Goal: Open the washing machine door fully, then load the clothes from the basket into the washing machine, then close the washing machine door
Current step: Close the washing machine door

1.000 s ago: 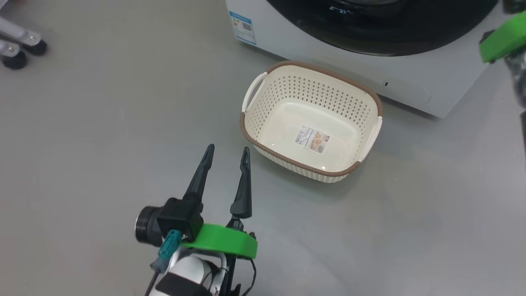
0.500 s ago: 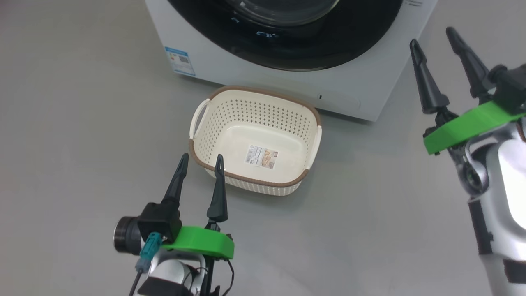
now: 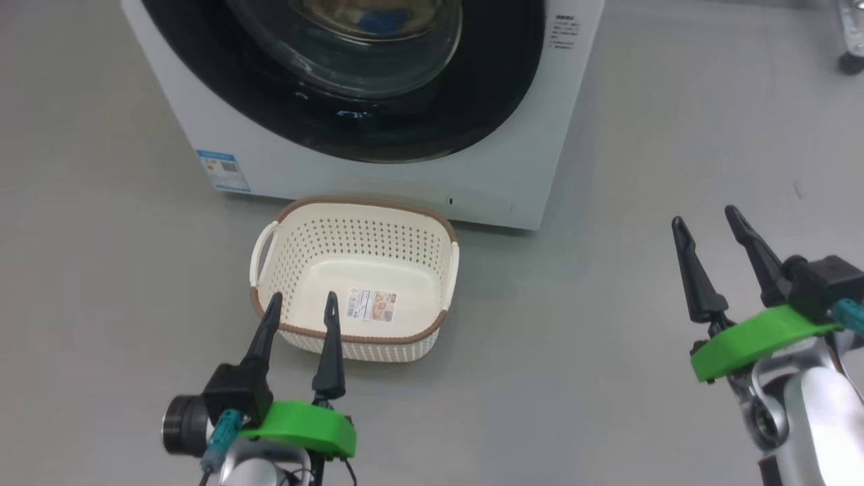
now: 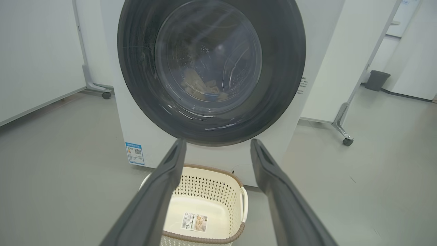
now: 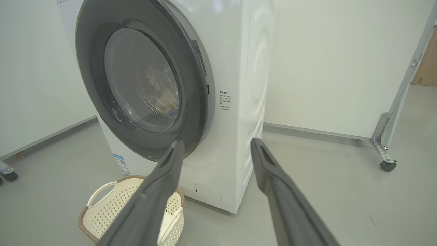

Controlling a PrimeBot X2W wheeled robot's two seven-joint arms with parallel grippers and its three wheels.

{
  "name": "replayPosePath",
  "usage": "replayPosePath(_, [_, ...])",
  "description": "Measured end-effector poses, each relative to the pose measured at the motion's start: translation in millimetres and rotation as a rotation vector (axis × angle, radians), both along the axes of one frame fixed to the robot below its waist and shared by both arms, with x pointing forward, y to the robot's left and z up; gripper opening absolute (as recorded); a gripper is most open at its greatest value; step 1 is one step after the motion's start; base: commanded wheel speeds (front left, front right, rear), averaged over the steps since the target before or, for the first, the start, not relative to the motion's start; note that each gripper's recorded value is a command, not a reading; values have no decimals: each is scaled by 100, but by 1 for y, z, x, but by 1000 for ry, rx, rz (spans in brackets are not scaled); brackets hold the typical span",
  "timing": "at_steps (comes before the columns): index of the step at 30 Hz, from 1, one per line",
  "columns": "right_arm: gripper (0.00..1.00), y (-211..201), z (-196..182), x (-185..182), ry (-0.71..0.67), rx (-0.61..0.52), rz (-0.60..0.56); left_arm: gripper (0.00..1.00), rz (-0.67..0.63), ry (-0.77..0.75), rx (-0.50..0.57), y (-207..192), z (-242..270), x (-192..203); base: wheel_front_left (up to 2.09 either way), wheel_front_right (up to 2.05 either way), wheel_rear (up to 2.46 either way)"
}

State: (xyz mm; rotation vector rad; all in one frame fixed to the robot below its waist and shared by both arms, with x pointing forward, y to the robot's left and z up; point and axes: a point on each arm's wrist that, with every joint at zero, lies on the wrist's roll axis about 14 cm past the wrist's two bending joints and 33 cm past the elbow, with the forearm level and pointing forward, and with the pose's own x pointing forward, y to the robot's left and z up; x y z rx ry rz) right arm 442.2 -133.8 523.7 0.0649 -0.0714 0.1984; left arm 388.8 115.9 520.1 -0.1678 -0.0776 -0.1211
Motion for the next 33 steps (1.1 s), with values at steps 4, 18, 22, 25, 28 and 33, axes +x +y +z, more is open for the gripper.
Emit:
replayPosePath(4, [100, -21, -2, -24, 11, 1, -62, 100, -7, 15, -7, -3, -4, -6, 0, 0, 0])
replayPosePath(18, [100, -64, -3, -91, 53, 3, -185, 100, -53, 29, -22, -19, -4, -16, 0, 0, 0])
replayPosePath(22, [100, -71, 2, -95, 43, 5, -207, 100, -61, 25, -20, -22, -2, -15, 0, 0, 0])
replayPosePath(25, [100, -73, 6, -98, 34, 6, -214, 100, -58, 19, -19, -22, 0, -15, 0, 0, 0])
replayPosePath(28, [100, -74, 2, -102, 48, 4, -218, 100, -59, 26, -18, -22, -2, -17, 0, 0, 0])
replayPosePath(33, [100, -75, 1, -102, 54, 3, -219, 100, -56, 44, -13, -21, -7, -18, 0, 0, 0])
